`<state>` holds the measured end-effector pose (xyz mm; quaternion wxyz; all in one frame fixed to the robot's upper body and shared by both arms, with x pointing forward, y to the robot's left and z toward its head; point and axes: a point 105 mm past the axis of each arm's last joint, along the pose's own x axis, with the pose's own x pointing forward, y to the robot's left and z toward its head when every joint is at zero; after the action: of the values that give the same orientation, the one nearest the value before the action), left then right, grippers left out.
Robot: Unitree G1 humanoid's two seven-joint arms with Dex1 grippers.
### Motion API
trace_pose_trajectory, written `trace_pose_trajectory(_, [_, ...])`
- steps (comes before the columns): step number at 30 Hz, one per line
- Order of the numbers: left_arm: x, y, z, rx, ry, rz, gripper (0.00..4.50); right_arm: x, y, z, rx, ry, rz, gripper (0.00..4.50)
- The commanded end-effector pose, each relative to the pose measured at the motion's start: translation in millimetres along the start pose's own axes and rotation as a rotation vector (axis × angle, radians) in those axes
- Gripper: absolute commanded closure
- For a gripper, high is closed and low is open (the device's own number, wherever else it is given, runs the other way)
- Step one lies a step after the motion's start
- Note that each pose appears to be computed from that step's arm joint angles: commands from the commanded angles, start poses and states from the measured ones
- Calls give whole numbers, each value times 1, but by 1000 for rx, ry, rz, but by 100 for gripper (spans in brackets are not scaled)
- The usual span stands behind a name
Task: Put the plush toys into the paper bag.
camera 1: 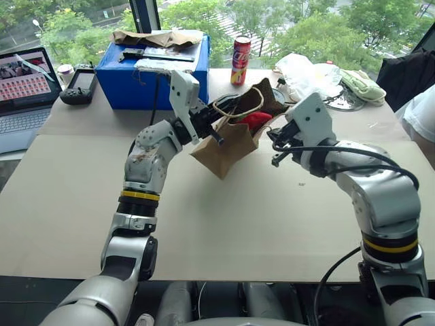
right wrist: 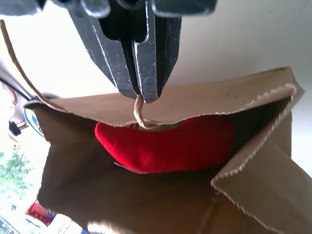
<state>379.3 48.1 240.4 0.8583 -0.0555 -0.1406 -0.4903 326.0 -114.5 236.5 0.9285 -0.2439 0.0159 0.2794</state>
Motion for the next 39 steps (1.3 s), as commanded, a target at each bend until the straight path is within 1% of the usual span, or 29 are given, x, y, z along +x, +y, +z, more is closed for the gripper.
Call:
trace_pose_trajectory(1, [-10, -5, -5, -20, -4, -31, 450, -6, 20, 27, -61, -95, 71, 444])
trace_pose_trajectory(4, [-21, 0, -23, -31, 52, -24, 450, 0, 34, 27, -67, -89, 108, 444])
trace_pose_trajectory(9, [-32, 9, -44, -1, 135, -7, 450, 9, 41, 14, -53, -42, 112, 444])
trace_pose_trajectory(15, [-30, 14, -40, 20, 125, -8, 450, 13, 36, 12, -36, -29, 88, 444])
trace_pose_trajectory(23, [-23, 11, -27, 28, 87, -32, 450, 13, 12, 2, 6, 10, -14, 444])
trace_pose_trajectory(28, [-20, 10, -22, 29, 73, -35, 450, 13, 9, 1, 16, 14, -27, 444])
trace_pose_trajectory(30, [-20, 10, -22, 28, 73, -39, 389, 13, 9, 2, 18, 9, -30, 388])
trace_pose_trajectory(31, [-20, 9, -21, 27, 73, -45, 372, 12, 9, 3, 22, 3, -31, 369])
trace_pose_trajectory(36, [-21, 5, -18, 24, 80, -72, 177, 9, 10, 7, 32, -21, -16, 192])
trace_pose_trajectory(39, [-22, 6, -14, 24, 80, -69, 71, 5, 10, 10, 28, -32, -10, 94])
